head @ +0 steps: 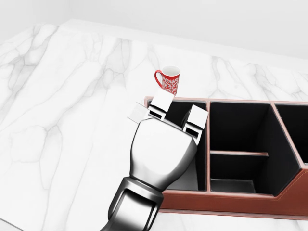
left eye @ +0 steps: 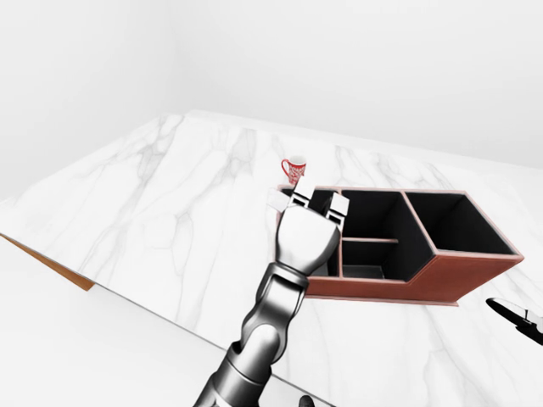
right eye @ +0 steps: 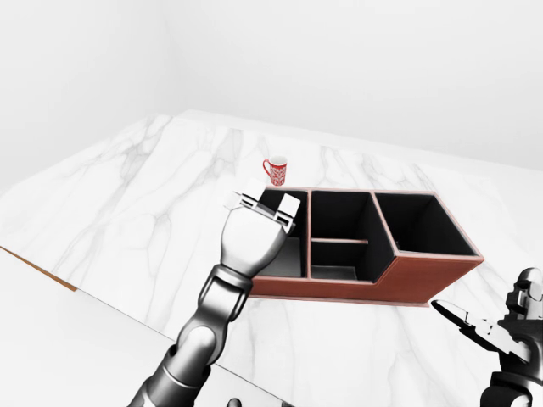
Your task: Pick up the book and place it in the left compartment of the caddy.
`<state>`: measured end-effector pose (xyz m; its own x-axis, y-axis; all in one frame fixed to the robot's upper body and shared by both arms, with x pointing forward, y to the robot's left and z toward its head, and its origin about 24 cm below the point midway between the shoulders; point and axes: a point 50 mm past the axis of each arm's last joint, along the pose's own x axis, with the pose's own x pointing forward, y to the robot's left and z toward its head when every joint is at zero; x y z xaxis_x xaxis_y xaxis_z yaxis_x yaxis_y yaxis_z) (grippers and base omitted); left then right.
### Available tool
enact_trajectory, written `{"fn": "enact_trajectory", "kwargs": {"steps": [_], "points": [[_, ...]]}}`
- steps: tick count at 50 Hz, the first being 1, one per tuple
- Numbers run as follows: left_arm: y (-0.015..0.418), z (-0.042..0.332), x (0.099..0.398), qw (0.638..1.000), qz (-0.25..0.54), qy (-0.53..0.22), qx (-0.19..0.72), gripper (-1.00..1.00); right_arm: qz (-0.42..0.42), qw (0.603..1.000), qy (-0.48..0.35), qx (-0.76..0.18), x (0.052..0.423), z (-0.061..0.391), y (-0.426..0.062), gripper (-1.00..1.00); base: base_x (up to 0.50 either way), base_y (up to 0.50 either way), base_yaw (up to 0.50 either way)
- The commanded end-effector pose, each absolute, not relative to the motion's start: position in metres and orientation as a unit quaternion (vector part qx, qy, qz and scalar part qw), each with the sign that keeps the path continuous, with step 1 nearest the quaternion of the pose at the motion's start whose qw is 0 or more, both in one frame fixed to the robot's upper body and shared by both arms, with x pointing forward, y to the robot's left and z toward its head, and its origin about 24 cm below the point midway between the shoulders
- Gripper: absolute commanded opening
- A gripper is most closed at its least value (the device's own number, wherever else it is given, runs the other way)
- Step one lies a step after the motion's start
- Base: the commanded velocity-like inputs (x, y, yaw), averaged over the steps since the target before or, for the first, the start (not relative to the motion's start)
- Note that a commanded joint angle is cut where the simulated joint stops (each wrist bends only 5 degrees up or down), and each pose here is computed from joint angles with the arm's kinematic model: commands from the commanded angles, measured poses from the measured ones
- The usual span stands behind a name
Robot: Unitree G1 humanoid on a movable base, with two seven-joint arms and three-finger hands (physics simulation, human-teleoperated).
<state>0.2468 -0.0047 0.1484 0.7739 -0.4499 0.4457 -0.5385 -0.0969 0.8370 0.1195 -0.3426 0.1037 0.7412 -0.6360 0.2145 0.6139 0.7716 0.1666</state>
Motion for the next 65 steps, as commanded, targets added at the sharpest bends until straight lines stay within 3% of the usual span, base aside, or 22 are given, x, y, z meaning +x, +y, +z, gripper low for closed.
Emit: {"fn": "enact_trajectory", "kwargs": {"steps": [1, 29, 65], "points": [[-0.009, 0.156, 0.241, 0.578, 0.057, -0.363, 0.729, -1.0, -0.335, 0.932, -0.128, 0.044, 0.12, 0.102, -0.343, 1.0, 0.0, 0.0, 0.0], [-0.025, 0.158, 0.235, 0.566, 0.033, -0.387, 0.728, -1.0, -0.334, 0.933, -0.13, 0.042, 0.12, 0.104, -0.343, 1.0, 0.0, 0.0, 0.0], [-0.024, 0.126, 0.274, 0.596, 0.005, -0.307, 0.742, -1.0, -0.334, 0.933, -0.127, 0.044, 0.12, 0.102, -0.343, 1.0, 0.0, 0.0, 0.0]]}}
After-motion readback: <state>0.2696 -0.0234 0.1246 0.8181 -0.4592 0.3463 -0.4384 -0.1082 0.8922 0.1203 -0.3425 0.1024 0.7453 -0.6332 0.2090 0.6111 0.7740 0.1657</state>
